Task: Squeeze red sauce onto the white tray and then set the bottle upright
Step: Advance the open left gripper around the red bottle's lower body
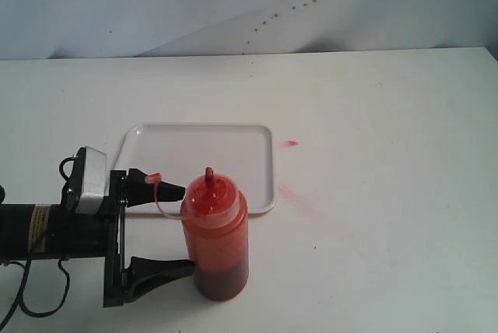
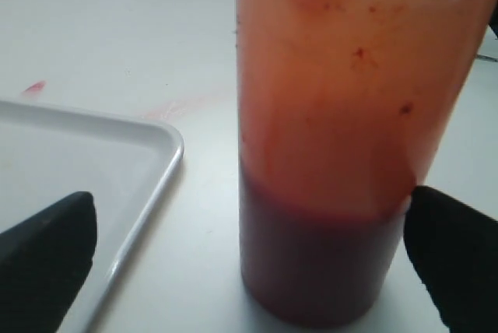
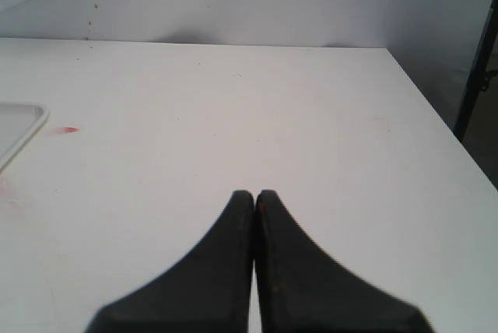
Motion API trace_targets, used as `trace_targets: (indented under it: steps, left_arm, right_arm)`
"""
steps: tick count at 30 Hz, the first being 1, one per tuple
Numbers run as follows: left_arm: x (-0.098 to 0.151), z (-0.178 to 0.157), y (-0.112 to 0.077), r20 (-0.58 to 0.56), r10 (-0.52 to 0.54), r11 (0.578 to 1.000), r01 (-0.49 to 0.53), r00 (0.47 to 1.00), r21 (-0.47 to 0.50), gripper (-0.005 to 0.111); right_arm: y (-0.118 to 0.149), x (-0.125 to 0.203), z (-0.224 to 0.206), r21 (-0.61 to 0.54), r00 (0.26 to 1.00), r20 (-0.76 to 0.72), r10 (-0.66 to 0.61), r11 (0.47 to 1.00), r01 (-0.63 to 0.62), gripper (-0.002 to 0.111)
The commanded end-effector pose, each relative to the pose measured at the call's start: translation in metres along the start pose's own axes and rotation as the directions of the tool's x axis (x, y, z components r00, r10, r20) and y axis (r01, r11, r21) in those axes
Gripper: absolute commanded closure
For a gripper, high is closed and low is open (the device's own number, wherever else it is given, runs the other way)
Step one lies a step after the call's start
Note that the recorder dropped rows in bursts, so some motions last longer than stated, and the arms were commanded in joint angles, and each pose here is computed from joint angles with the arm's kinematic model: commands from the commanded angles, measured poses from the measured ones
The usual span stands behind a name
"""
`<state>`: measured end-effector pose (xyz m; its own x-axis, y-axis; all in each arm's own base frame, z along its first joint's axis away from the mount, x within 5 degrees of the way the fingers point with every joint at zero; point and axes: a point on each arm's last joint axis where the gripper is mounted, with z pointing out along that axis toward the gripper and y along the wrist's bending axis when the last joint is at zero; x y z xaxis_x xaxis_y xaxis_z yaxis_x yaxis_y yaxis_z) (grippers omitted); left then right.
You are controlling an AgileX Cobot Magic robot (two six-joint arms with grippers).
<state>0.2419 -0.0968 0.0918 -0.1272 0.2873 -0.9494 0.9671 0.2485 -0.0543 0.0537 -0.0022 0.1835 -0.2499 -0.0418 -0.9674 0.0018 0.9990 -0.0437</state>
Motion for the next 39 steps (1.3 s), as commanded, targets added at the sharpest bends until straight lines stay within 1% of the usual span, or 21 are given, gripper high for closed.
trace_targets:
  steps: [1,8,10,12,16,18,19,21,23,24,25,32,34,39]
  left_arm:
    - [-0.001,0.002,0.001,0.012,-0.002,1.0,0.002,1.0,0.008,0.003]
    - [-0.001,0.002,0.001,0.014,-0.001,1.0,0.001,1.0,0.003,0.003]
    - [0.001,0.002,0.003,-0.01,0.04,0.999,-0.04,0.999,-0.015,0.003]
    - [0.0,0.002,0.002,-0.003,0.04,0.999,-0.04,0.999,-0.013,0.003]
    - [0.002,0.002,0.0,-0.016,0.047,0.999,-0.046,0.999,0.014,0.003]
    - [0.007,0.003,-0.003,-0.026,0.046,0.998,-0.044,0.999,0.054,0.003]
    - [0.008,0.003,-0.003,-0.028,0.041,0.998,-0.039,0.999,0.055,0.003]
    - [0.012,0.006,0.0,-0.031,0.01,0.998,-0.008,0.999,0.057,0.003]
    - [0.019,0.01,0.007,-0.04,-0.054,0.997,0.056,0.998,0.058,0.003]
    - [0.021,0.011,0.009,-0.04,-0.057,0.996,0.059,0.998,0.062,0.003]
    - [0.02,0.013,0.014,-0.033,-0.047,0.997,0.049,0.998,0.062,0.003]
    - [0.014,0.016,0.028,-0.012,-0.002,0.999,0.003,1.0,0.048,0.003]
    - [0.011,0.017,0.034,-0.008,-0.007,0.999,0.007,1.0,0.04,0.003]
    - [0.01,0.019,0.051,-0.075,-0.014,1.0,0.013,0.997,-0.008,0.003]
  right_arm:
    - [0.0,0.0,0.0,-0.002,1.0,0.008,-0.003,1.0,0.003,0.108]
    - [0.0,0.0,0.0,-0.002,1.0,0.008,-0.003,1.0,0.003,0.108]
    - [0.0,0.0,0.0,-0.002,1.0,0.008,-0.003,1.0,0.003,0.108]
    - [0.0,0.0,0.0,-0.002,1.0,0.008,-0.003,1.0,0.003,0.108]
    - [0.0,0.0,0.0,-0.002,1.0,0.008,-0.003,1.0,0.003,0.108]
    - [0.0,0.0,0.0,-0.002,1.0,0.008,-0.003,1.0,0.003,0.108]
    - [0.0,0.0,0.0,-0.002,1.0,0.008,-0.003,1.0,0.003,0.108]
    - [0.0,0.0,0.0,-0.002,1.0,0.008,-0.003,1.0,0.003,0.108]
    - [0.0,0.0,0.0,-0.002,1.0,0.008,-0.003,1.0,0.003,0.108]
    - [0.0,0.0,0.0,-0.002,1.0,0.008,-0.003,1.0,0.003,0.108]
    - [0.0,0.0,0.0,-0.002,1.0,0.008,-0.003,1.0,0.003,0.108]
    - [0.0,0.0,0.0,-0.002,1.0,0.008,-0.003,1.0,0.003,0.108]
    - [0.0,0.0,0.0,-0.002,1.0,0.008,-0.003,1.0,0.003,0.108]
    - [0.0,0.0,0.0,-0.002,1.0,0.008,-0.003,1.0,0.003,0.108]
